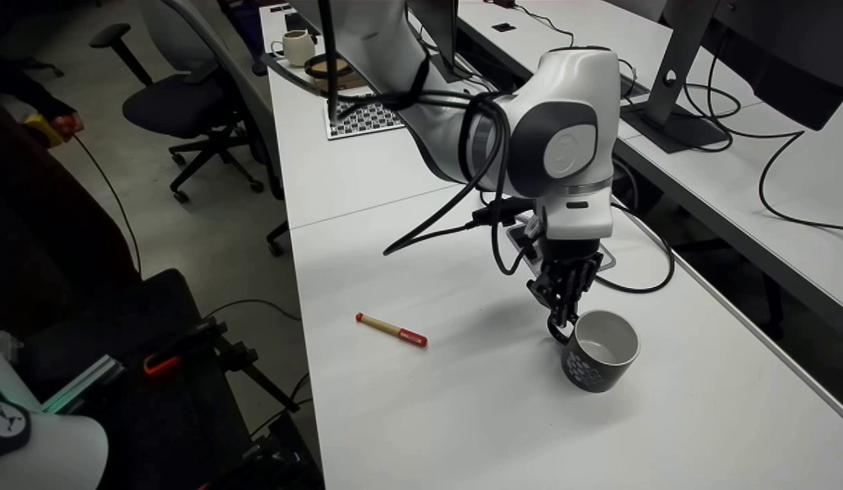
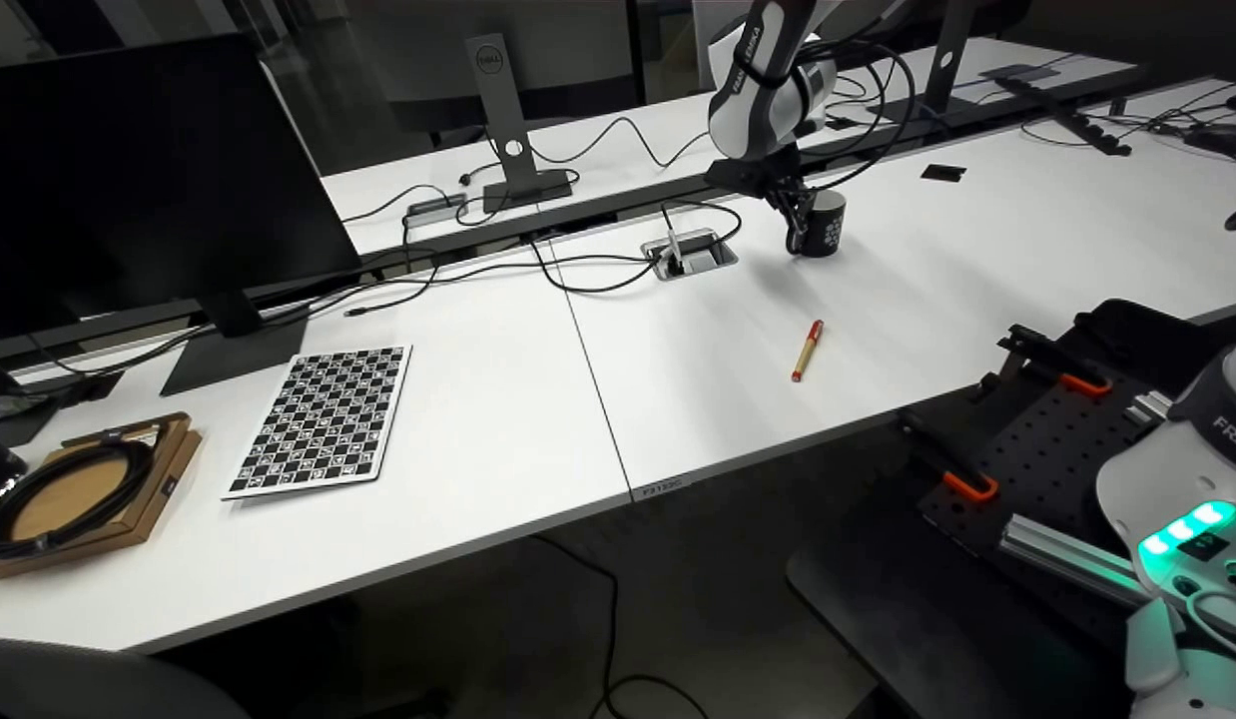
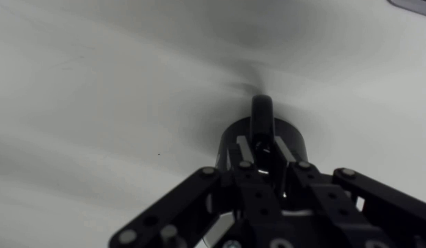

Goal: Move the black mug to the left side of the desk

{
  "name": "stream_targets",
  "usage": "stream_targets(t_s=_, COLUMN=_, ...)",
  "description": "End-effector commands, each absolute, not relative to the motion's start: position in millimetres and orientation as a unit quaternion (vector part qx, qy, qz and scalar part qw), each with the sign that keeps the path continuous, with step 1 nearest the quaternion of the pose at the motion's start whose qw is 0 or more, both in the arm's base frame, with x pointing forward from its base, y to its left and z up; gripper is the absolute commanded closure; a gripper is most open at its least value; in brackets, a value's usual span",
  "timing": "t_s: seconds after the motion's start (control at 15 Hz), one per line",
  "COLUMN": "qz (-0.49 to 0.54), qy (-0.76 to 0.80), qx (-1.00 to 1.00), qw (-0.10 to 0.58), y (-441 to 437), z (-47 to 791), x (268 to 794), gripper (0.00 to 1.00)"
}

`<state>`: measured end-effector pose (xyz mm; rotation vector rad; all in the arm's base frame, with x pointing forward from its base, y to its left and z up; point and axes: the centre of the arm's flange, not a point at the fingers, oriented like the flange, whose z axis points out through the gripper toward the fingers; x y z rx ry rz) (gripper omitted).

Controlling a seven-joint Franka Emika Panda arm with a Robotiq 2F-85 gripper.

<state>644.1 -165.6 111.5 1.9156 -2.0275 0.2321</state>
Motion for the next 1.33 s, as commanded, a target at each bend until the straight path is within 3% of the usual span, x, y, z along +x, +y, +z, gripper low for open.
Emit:
stream_targets(t_s=0.0, qz=0.081, qy=-0.699, qx=0.695, qw=0.149, y=-150.2, z=124.6, x=633.8, gripper=0.96)
stream_targets(t_s=1.27, qz=0.086, qy=-0.437, qx=0.887, qw=0.121, y=-111.1, z=152.0, x=556.8, gripper=0.96)
